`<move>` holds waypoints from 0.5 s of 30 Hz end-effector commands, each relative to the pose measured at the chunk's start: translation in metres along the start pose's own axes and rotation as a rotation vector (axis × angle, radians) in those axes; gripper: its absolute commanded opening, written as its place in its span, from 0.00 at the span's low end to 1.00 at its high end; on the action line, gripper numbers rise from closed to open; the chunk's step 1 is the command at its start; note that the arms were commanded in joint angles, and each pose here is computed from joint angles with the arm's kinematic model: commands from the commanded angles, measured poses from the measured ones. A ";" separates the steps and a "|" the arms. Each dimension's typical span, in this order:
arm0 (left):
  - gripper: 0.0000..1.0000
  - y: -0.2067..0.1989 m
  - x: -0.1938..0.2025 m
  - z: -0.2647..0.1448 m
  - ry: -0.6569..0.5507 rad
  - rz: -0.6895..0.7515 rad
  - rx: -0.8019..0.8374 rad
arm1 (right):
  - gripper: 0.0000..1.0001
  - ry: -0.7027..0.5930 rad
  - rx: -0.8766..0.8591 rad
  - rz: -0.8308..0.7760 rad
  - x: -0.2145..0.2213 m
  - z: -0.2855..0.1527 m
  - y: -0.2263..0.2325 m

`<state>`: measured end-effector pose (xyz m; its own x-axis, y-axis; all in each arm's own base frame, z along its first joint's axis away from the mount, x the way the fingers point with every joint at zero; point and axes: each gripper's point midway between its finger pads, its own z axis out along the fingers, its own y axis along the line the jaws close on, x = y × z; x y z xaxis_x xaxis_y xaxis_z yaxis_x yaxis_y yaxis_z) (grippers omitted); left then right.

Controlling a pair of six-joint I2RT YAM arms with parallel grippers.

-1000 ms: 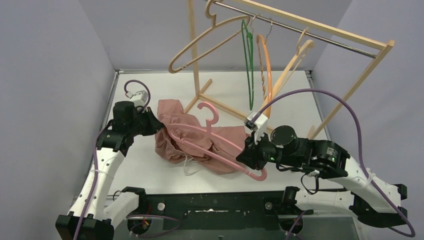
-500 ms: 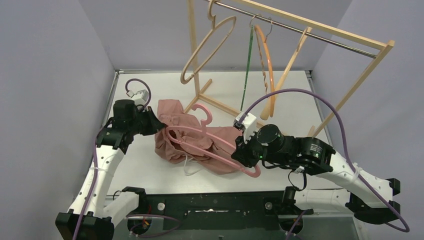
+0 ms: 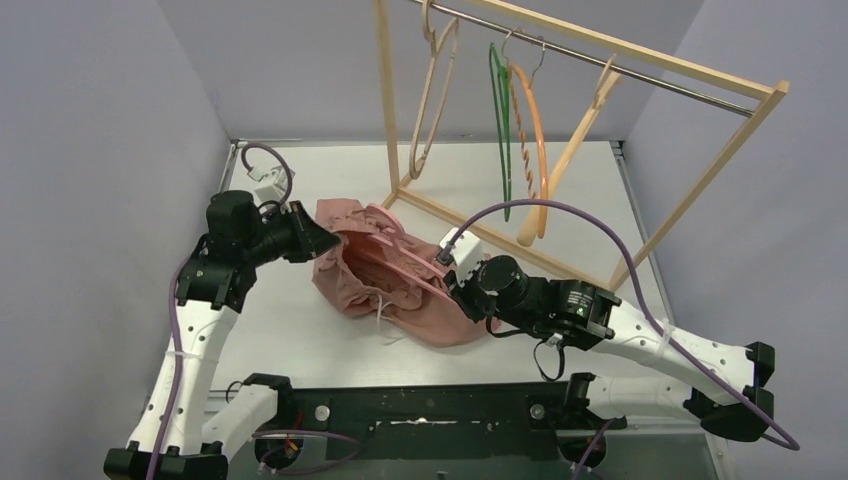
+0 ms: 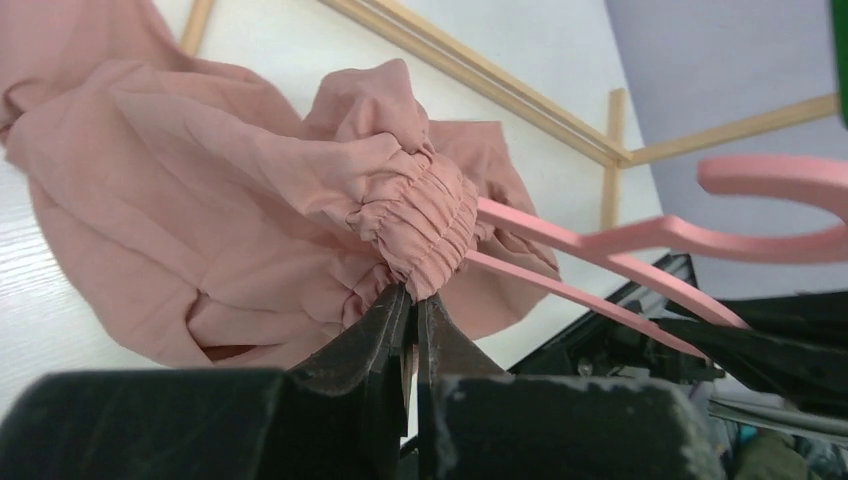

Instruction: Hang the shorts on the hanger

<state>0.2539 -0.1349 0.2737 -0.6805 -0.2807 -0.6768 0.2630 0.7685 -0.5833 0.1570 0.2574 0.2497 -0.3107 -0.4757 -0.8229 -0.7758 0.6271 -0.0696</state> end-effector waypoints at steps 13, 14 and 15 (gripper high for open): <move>0.00 -0.087 -0.037 -0.033 -0.146 0.021 0.392 | 0.00 -0.543 0.081 0.010 -0.066 0.022 -0.003; 0.00 -0.089 -0.037 -0.035 -0.154 0.024 0.401 | 0.00 -0.570 0.082 0.028 -0.067 0.023 -0.003; 0.05 -0.089 -0.036 -0.036 -0.161 0.028 0.405 | 0.00 -0.597 0.087 0.044 -0.068 0.022 -0.004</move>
<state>0.2386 -0.1671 0.3354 -0.6404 -0.3594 -0.6788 0.4336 0.5604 -0.7057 0.1835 0.2907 0.2362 -0.0572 -0.3145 -0.9475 -0.7558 0.6338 -0.1647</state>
